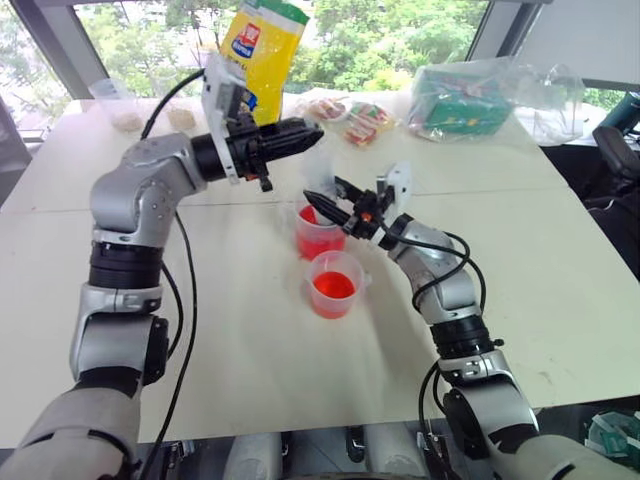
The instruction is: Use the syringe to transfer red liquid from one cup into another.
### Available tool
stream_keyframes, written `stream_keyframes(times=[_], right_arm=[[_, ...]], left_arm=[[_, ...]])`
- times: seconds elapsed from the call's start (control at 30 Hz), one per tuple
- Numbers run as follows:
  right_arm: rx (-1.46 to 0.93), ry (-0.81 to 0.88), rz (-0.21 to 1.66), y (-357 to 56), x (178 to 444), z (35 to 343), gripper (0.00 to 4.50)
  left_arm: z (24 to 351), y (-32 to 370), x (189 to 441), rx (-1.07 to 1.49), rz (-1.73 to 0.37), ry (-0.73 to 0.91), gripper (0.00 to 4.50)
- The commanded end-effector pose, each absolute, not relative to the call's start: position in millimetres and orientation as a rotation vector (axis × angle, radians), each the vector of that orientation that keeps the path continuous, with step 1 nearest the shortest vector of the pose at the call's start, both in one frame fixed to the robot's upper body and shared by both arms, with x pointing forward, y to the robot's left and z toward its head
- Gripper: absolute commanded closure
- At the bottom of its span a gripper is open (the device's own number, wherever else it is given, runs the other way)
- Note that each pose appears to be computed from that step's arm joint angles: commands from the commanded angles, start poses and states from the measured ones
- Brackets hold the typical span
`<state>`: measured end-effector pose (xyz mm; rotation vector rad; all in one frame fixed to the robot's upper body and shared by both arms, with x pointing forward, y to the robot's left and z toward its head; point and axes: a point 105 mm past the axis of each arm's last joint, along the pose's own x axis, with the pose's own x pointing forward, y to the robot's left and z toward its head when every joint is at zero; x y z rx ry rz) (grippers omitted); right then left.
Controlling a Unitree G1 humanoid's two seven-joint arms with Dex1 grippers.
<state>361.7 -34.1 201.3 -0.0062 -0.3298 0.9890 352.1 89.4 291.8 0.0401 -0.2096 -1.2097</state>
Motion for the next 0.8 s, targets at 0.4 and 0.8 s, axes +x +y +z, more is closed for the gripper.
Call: stream_keyframes(times=[0.4, 0.8], right_arm=[[0.031, -0.473, 0.987, -30, 360, 250, 3.09], [0.21, -0.553, 1.132, -51, 307, 311, 3.09]], left_arm=[[298, 125, 336, 0.076, -1.141, -0.212, 0.03], [303, 133, 339, 0.07, -1.094, -0.225, 0.03]])
